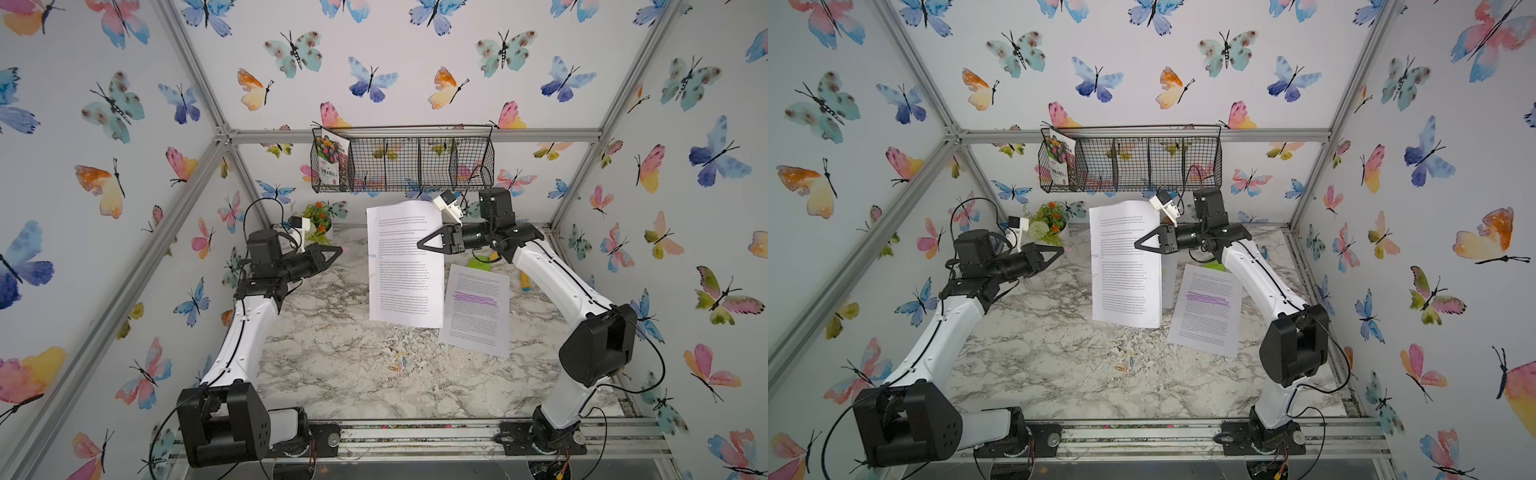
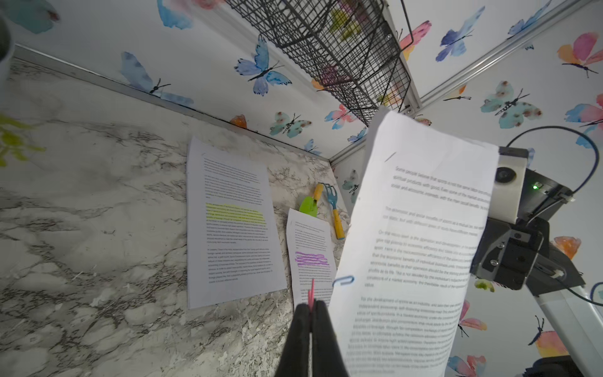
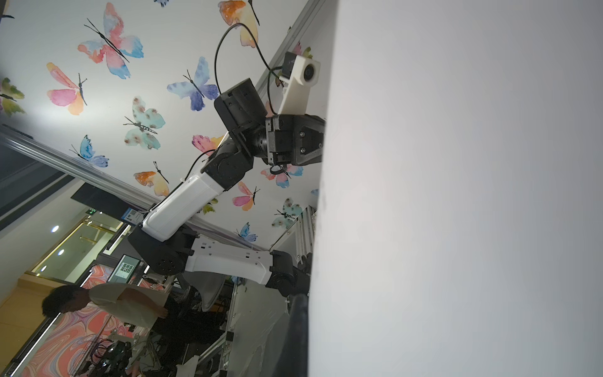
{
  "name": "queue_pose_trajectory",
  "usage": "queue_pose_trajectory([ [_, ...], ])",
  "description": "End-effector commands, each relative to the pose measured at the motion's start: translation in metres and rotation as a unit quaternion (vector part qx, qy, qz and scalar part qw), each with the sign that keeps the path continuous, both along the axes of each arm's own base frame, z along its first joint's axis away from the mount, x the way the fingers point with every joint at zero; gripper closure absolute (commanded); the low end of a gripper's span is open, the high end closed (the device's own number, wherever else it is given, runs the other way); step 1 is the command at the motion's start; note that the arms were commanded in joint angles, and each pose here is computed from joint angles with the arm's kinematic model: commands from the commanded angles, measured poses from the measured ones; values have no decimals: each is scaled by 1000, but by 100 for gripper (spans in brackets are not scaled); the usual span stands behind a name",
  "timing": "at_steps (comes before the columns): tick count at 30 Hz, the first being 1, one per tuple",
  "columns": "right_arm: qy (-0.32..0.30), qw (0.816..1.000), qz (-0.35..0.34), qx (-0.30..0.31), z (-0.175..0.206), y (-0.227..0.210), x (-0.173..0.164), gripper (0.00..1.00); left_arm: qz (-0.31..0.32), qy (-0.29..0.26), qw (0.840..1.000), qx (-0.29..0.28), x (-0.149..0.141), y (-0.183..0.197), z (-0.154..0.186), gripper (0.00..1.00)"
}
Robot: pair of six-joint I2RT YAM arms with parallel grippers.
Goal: Unclip the paperclips from the documents
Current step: Remove the paper clip from the document, then place the paper clip at the center of the board.
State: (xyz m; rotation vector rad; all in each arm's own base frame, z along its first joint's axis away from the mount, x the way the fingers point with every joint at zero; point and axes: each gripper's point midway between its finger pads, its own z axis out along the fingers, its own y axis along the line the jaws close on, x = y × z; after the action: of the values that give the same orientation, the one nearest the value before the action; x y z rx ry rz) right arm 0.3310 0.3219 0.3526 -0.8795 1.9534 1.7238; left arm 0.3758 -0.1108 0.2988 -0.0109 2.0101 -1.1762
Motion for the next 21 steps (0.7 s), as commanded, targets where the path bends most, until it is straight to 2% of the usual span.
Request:
queue_pose_trajectory([
  [1, -14, 1000, 14, 8, 11, -3, -15, 98, 7, 1, 1000, 14, -6, 3, -4, 100],
  [4, -12, 1000, 8, 2, 7, -3, -14, 98, 7, 17, 1000, 21, -10, 4, -14, 100],
  [7, -14, 1000, -16, -14, 1, -4, -5, 98, 1, 61, 996, 61, -23, 0, -44, 100],
  [13, -14, 992, -104, -76, -26, -14, 40, 98, -66, 189, 971, 129, -82, -38, -137, 100],
  [16, -10, 987, -130, -92, -32, -23, 58, 98, -98, 217, 960, 147, -110, -63, -169, 100],
  [21, -8, 983, -144, -117, -39, -32, 72, 98, -132, 243, 942, 192, -139, -92, -204, 100],
])
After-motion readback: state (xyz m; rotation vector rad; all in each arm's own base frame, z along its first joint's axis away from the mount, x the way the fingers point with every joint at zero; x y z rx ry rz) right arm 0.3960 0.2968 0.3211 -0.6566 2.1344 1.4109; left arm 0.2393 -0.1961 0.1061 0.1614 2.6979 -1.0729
